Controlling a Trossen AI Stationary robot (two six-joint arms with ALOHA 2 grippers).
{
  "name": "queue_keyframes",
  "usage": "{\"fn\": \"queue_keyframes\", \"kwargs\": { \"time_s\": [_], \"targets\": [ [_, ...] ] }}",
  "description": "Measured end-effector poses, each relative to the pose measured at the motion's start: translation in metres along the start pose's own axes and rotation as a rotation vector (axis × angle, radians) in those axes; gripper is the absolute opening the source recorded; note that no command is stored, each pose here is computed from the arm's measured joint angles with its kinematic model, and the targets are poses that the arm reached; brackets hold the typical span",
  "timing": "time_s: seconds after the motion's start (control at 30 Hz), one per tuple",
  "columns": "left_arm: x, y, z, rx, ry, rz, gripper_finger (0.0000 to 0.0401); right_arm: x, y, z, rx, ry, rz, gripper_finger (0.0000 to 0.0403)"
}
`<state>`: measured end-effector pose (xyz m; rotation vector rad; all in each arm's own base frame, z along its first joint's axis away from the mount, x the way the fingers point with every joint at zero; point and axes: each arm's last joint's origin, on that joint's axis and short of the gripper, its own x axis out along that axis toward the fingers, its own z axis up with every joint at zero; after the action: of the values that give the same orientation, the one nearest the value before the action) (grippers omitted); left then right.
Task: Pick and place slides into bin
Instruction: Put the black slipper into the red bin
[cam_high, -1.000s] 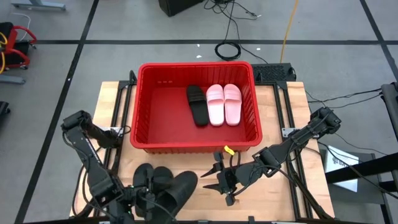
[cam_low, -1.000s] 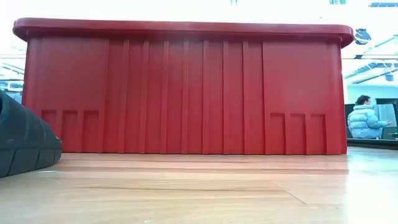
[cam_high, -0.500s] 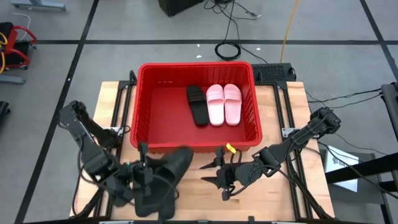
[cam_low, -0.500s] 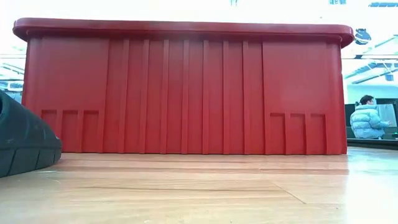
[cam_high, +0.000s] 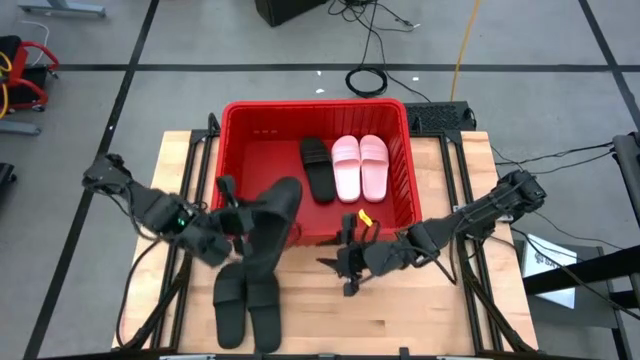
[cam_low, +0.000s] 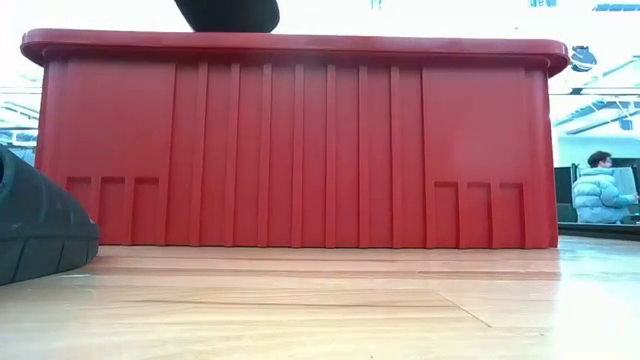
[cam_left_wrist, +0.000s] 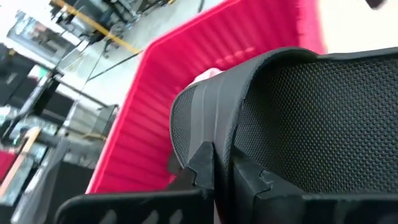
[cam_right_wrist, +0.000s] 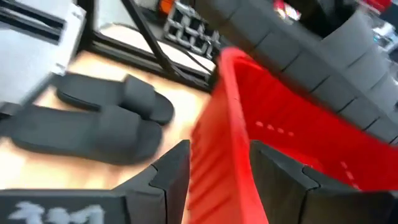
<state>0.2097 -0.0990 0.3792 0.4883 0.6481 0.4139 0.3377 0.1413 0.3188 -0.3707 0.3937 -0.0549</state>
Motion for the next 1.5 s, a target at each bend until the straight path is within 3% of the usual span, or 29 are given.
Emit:
{"fn": "queue_keyframes", "kwargs": {
  "time_s": [0.17,0.4,0.5,0.77,0.93,1.1,1.5],
  "targets": [
    [0.017,0.024,-0.018,-0.055,0.023,0.019,0.0017,0.01,-0.019,-0.007,0.007,0.052,-0.046,0.0155],
    [0.042,0.044,-0.051,-0.068,-0.073,-0.04,0.0012,0.02,-0.042,-0.013,-0.022,0.085,-0.103,0.0155],
    [0.048,0.054,-0.063,-0.082,-0.083,0.002,0.0019,0.025,-0.055,-0.017,-0.031,0.102,-0.133,0.0155],
    [0.066,0.073,-0.073,0.004,0.026,0.134,0.0007,0.032,-0.102,-0.03,0.002,0.178,-0.239,0.0155],
    [0.085,0.08,-0.078,0.041,0.122,0.182,0.0019,0.016,-0.135,-0.036,0.035,0.238,-0.303,0.0155],
    [0.107,0.086,-0.081,0.106,0.19,0.206,0.0006,-0.004,-0.163,-0.037,0.071,0.248,-0.367,0.0155],
    [0.153,0.089,-0.093,0.146,0.325,0.188,0.0025,-0.001,-0.188,-0.065,0.031,0.354,-0.419,0.0155]
  ]
}}
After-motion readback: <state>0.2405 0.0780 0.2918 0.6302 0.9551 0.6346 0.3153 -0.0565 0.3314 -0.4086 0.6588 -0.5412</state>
